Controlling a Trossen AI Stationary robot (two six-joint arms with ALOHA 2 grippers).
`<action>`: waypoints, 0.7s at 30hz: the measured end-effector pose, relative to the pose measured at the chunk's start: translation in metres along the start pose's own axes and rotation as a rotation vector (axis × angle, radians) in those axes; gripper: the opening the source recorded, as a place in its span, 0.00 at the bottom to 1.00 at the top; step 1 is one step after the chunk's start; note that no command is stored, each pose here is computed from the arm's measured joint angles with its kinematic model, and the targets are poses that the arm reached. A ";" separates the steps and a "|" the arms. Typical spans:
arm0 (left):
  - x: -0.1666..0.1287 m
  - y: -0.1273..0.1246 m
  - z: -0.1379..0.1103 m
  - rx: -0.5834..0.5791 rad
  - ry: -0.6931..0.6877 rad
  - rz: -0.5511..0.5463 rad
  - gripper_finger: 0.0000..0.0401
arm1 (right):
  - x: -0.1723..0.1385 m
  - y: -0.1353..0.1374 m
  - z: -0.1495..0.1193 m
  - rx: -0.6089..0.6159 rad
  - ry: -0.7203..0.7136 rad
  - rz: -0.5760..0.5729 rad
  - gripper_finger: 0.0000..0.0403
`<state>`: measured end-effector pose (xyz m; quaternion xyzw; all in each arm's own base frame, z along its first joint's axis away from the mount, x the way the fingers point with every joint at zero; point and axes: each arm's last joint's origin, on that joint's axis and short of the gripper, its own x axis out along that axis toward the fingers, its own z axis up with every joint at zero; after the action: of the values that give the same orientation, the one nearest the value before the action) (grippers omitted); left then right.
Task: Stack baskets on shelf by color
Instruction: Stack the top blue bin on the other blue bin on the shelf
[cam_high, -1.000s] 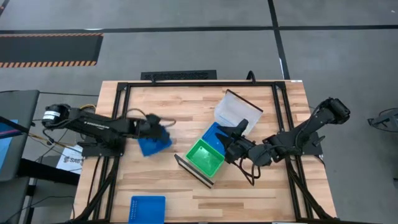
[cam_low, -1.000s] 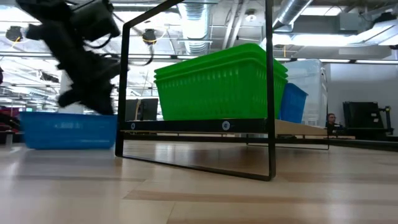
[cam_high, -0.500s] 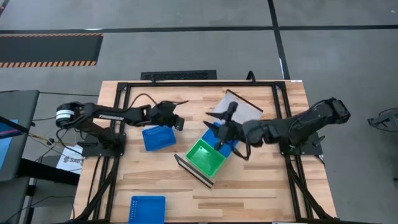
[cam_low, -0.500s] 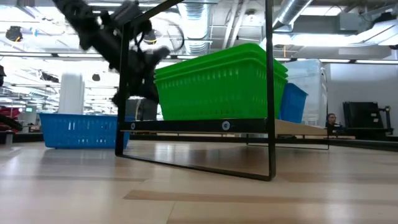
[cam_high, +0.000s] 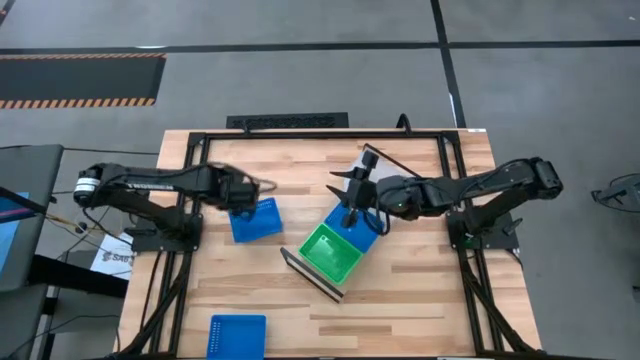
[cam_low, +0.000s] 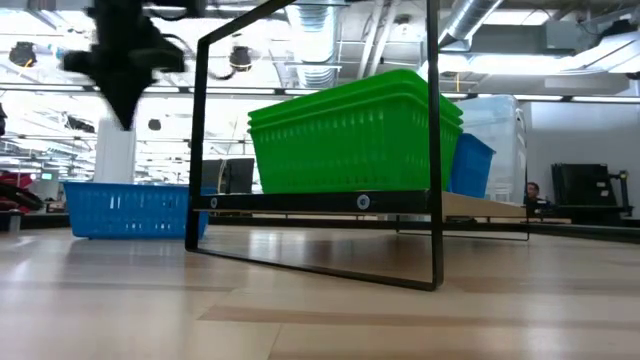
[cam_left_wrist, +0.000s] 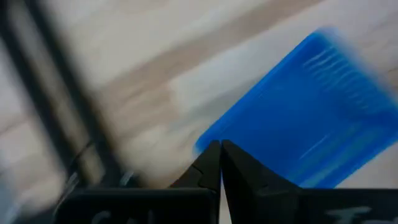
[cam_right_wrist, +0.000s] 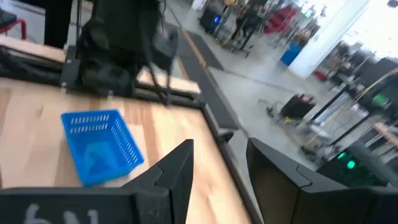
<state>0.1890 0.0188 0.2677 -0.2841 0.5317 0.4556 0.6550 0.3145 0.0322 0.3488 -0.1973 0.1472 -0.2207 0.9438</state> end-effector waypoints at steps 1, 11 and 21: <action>0.000 0.002 -0.007 -0.012 0.023 0.039 0.00 | 0.001 0.000 -0.002 0.006 0.013 0.003 0.42; 0.025 -0.002 -0.063 -0.142 0.149 0.111 0.00 | 0.000 0.002 -0.005 0.030 0.045 0.015 0.41; 0.071 -0.013 -0.086 -0.232 0.073 -0.039 0.00 | 0.000 0.002 -0.008 0.028 0.066 0.020 0.41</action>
<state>0.1646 -0.0394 0.1744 -0.3848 0.4934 0.4904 0.6066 0.3123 0.0318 0.3412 -0.1749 0.1770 -0.2195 0.9433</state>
